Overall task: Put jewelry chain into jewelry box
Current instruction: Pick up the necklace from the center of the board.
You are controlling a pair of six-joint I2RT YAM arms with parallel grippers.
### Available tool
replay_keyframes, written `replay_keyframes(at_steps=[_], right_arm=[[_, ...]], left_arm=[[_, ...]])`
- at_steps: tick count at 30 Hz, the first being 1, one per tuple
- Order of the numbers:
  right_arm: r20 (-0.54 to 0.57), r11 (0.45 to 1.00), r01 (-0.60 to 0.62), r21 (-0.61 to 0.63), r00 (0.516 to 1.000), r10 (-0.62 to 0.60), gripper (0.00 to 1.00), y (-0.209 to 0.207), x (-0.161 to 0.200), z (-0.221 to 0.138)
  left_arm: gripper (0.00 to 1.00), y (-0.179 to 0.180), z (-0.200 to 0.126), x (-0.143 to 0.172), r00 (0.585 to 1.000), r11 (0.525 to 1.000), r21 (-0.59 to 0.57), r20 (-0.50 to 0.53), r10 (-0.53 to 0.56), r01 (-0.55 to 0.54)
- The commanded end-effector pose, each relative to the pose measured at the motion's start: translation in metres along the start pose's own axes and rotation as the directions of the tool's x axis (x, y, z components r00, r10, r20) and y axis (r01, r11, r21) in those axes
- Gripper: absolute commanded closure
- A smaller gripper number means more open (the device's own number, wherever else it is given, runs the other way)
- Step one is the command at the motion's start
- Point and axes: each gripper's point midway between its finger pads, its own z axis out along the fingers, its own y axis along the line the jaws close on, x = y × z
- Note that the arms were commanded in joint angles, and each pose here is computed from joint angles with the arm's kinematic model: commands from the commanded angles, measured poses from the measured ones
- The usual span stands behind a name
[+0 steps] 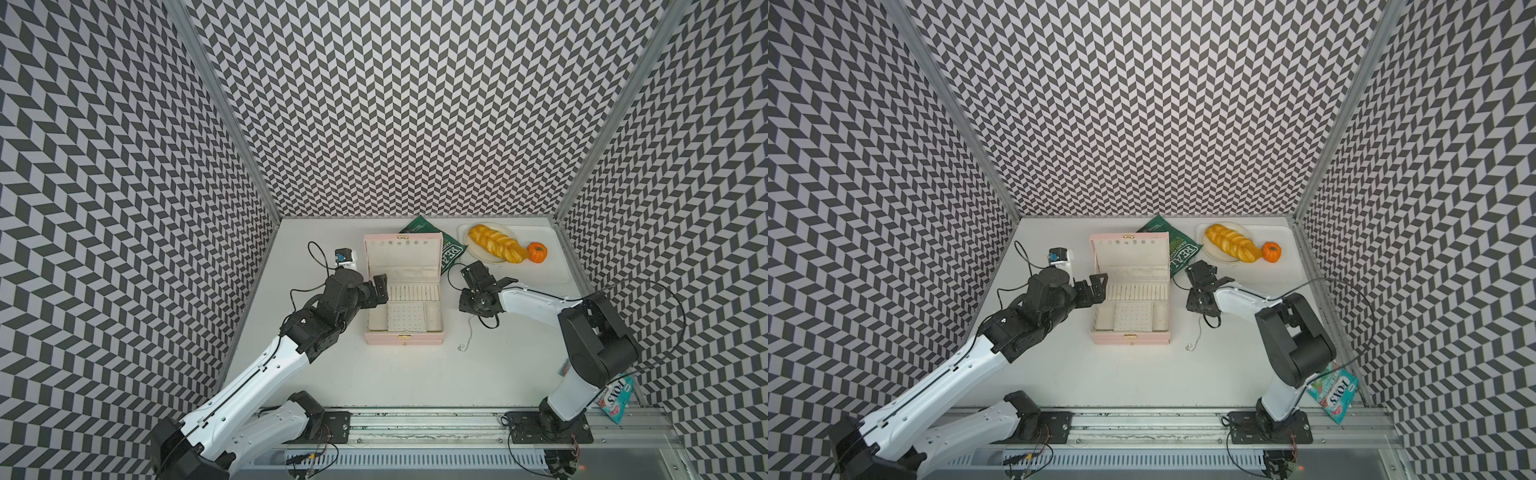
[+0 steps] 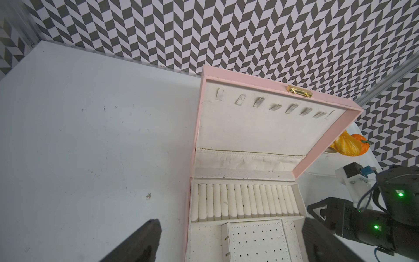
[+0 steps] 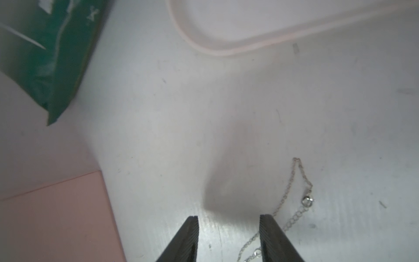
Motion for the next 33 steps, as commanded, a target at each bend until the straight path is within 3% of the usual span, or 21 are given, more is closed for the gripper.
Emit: replay_keyframes(at_steps=[1, 22, 33], right_arm=[[0.028, 0.999, -0.009, 0.039, 1.000, 0.008, 0.52, -0.010, -0.012, -0.004], [-0.052, 0.996, -0.062, 0.057, 0.997, 0.065, 0.54, -0.028, -0.012, 0.012], [-0.095, 0.997, -0.015, 0.081, 0.995, 0.023, 0.66, -0.027, -0.002, 0.017]], left_arm=[[0.00, 0.000, 0.001, -0.007, 1.000, 1.000, 0.004, 0.023, -0.002, 0.001], [0.00, 0.005, 0.006, -0.010, 0.999, 1.000, -0.008, 0.044, 0.002, -0.002], [0.00, 0.006, 0.006, -0.009, 0.999, 1.000, -0.007, 0.044, -0.005, 0.005]])
